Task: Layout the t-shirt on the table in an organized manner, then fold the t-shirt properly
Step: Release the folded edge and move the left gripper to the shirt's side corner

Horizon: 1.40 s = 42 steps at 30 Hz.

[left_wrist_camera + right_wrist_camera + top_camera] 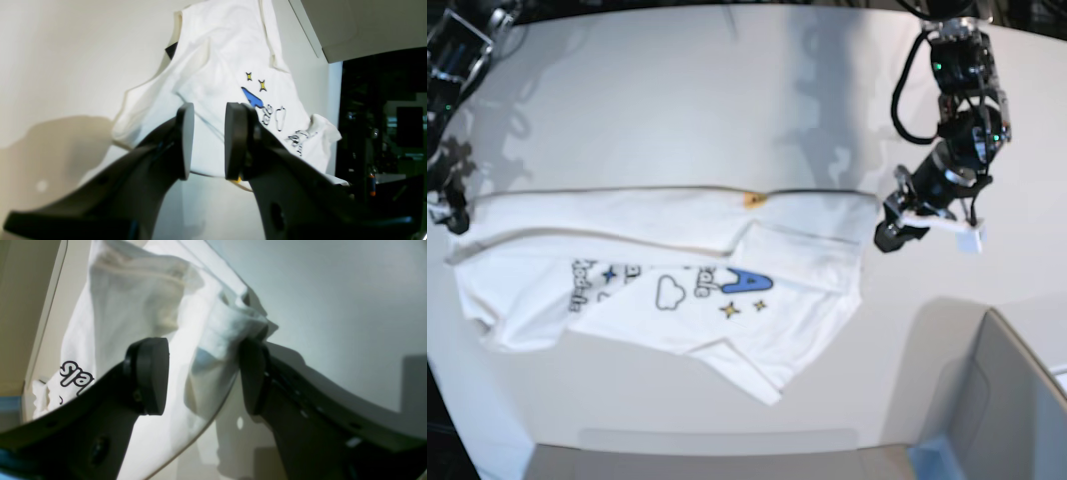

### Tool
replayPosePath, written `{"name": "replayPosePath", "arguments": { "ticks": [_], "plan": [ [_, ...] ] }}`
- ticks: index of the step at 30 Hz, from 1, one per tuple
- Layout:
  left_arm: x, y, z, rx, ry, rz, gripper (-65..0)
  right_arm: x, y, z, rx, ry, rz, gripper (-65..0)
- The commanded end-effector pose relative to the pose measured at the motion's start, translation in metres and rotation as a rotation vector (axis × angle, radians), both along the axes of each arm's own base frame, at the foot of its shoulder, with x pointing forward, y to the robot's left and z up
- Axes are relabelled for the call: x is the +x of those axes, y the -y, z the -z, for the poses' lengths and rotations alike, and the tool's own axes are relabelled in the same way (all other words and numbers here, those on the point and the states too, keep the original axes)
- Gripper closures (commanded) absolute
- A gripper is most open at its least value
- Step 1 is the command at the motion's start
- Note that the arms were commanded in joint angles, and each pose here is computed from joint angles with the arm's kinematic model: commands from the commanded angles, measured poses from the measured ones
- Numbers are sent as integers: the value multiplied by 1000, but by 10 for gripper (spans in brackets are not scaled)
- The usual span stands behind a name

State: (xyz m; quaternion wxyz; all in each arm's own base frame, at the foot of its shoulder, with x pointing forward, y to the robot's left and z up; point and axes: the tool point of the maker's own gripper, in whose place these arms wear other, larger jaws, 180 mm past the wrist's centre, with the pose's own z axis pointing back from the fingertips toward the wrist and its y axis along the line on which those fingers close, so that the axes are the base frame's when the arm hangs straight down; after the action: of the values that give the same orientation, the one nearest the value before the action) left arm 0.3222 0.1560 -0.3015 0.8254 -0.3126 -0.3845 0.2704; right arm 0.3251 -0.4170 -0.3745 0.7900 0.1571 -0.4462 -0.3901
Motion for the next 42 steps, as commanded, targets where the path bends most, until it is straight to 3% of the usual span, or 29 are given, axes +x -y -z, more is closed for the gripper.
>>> {"name": "replayPosePath", "arguments": {
  "ticks": [1,4,9,13,15,23,26,34,38,42],
  "plan": [
    [3,1,-13,-30,38,8,-187,9,7,-17,-38,33,-9,-338],
    [1,-8,-23,-141,59,-27,-240,11,5,-15,-66,19,-24,-338],
    [-8,-22,-1,-375,-5,-89,-299,13,4,-20,-150,-8,-56,-338],
    [-14,-11,33,-412,-69,-29,-299,17,-1,-26,-192,-5,-75,-338],
    [-11,-1,31,-404,-55,8,-299,18,-2,-28,-197,2,-79,-338],
    [-9,9,60,-163,-122,37,-296,16,-2,-27,-197,-3,-79,-338],
    [-11,9,62,-87,-122,36,-267,16,-1,-27,-198,-4,-78,-338],
    [-7,8,8,74,29,57,-252,15,-2,-26,-197,-8,-80,-338],
    [-10,-2,20,130,-32,12,-255,15,-3,-25,-196,-10,-83,-338],
    [-13,9,35,222,-76,58,-256,16,-3,-27,-196,-7,-83,-338]
  ]
}}
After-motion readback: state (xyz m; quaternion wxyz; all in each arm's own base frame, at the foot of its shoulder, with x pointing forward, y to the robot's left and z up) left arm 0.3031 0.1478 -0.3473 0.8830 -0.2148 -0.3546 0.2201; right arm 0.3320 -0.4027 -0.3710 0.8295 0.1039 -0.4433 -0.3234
